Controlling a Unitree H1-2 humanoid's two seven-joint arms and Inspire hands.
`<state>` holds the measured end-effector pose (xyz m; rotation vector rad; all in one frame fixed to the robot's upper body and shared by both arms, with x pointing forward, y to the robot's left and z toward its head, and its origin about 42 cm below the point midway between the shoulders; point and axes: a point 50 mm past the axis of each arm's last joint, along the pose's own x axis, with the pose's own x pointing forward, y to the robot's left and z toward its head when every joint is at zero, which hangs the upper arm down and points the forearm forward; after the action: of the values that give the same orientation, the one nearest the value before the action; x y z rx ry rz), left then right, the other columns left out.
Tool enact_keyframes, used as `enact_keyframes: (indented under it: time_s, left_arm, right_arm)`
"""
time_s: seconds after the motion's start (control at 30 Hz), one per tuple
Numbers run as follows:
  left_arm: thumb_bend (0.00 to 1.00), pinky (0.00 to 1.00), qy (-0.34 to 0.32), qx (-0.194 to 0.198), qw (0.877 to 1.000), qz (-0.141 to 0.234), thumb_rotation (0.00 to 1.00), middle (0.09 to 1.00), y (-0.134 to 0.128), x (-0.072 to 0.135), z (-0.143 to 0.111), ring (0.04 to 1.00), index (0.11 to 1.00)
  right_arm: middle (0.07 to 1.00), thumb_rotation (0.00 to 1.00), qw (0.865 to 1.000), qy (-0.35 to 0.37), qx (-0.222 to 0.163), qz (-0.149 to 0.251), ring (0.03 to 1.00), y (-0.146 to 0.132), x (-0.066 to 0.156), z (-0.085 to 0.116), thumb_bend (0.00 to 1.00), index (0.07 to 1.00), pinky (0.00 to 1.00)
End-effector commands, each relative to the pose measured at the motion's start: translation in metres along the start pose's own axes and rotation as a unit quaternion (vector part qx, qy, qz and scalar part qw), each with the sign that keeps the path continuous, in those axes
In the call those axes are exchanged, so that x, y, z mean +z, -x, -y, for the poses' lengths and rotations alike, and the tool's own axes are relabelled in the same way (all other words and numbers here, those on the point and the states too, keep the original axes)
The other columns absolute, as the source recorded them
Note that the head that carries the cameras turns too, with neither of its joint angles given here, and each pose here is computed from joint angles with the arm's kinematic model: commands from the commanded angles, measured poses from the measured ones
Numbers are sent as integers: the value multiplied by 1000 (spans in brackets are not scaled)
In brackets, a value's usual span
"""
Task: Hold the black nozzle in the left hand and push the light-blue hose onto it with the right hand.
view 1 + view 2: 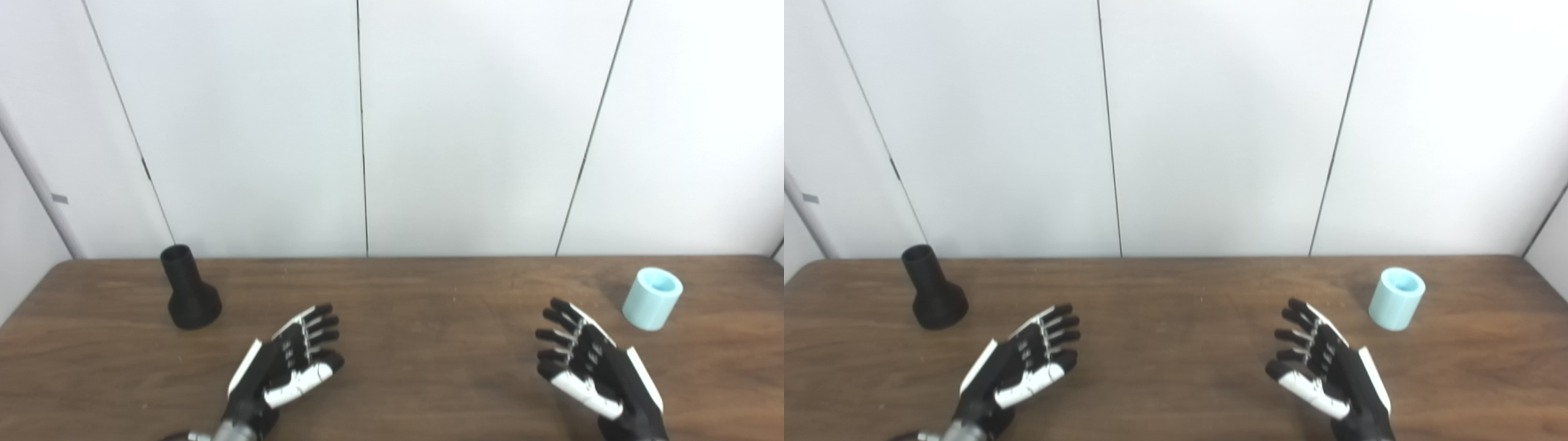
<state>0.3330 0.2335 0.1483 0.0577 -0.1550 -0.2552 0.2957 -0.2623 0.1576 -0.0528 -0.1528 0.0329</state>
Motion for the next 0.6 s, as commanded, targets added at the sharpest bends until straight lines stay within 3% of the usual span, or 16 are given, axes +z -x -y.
enact_keyframes:
  time_s: [0.0,0.2,0.57]
  left_arm:
    - [575,685,-9,-4,999,45,302,824,-15,26,-4,798,803]
    - [594,673,-12,-2,999,45,318,820,-17,33,-5,794,808]
    - [594,663,-14,-1,999,44,317,817,-17,34,-5,793,808]
  right_arm:
    - [850,273,999,3,12,44,755,-12,25,2,725,862,615]
    - [846,203,999,3,22,42,750,-14,32,5,727,859,606]
    - [841,200,999,5,20,41,743,-14,34,5,737,860,597]
